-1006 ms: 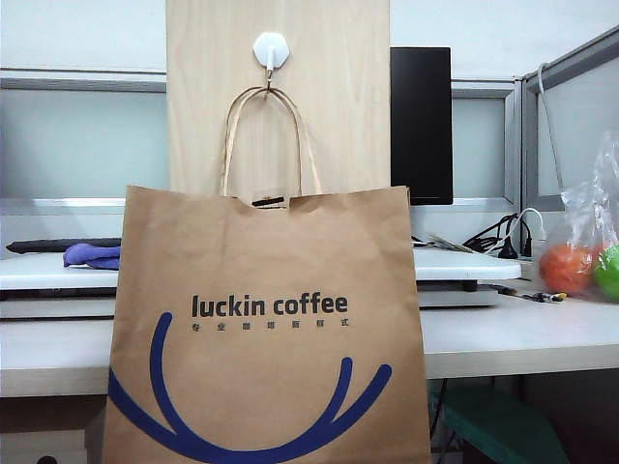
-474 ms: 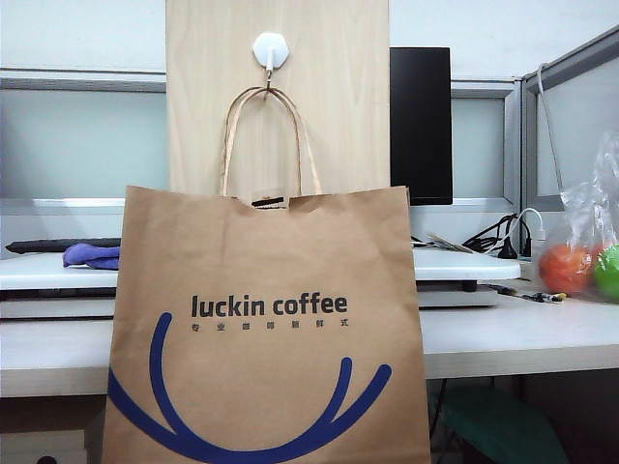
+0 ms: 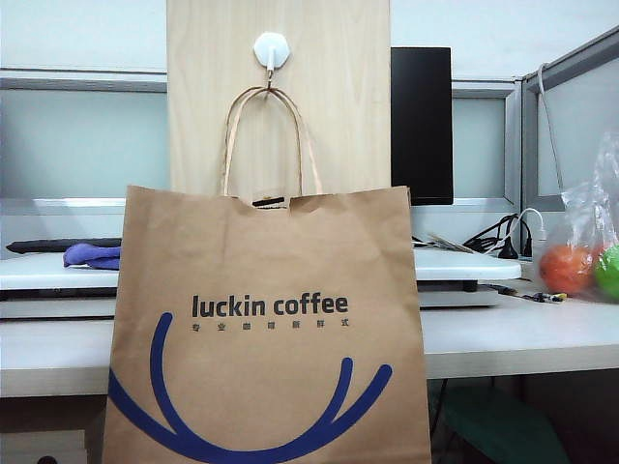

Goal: Pick up the paper bag and hang it on the hook.

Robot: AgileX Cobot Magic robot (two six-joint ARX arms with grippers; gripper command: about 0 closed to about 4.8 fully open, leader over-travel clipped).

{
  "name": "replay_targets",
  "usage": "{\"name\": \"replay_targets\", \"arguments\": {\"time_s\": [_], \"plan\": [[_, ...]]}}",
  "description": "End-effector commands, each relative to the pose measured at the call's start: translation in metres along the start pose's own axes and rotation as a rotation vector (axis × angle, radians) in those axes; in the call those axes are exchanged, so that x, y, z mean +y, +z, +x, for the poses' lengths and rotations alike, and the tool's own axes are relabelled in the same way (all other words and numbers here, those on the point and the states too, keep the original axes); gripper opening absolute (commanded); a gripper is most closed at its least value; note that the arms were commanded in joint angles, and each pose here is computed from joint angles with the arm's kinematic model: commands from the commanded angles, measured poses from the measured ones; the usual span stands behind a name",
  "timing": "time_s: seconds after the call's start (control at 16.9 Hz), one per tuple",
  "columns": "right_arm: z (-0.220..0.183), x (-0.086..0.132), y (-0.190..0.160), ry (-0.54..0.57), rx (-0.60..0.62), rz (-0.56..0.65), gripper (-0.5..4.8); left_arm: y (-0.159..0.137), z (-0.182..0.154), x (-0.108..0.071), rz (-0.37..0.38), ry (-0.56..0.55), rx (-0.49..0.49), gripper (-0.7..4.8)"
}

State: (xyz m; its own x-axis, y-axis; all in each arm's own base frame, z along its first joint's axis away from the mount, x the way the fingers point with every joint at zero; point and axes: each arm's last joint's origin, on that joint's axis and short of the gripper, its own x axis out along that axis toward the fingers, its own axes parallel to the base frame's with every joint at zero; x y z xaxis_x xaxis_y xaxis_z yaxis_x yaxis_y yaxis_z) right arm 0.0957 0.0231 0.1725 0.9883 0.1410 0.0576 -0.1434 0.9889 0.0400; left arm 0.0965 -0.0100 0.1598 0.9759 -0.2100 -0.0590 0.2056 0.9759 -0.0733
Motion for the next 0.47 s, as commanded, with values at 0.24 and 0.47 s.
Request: {"name": "replay_targets", "arguments": {"time_s": [0.24, 0.47], "plan": [[-0.001, -0.0114, -0.0042, -0.067, 0.028, -0.013, -0.05, 0.0016, -0.0001, -0.0001, 0.006, -0.003, -0.013, -0.06], [-0.0012, -0.0129, -0.0083, -0.089, 0.071, -0.018, -0.05, 0.0016, -0.0001, -0.0001, 0.006, -0.003, -0.013, -0.05]]}}
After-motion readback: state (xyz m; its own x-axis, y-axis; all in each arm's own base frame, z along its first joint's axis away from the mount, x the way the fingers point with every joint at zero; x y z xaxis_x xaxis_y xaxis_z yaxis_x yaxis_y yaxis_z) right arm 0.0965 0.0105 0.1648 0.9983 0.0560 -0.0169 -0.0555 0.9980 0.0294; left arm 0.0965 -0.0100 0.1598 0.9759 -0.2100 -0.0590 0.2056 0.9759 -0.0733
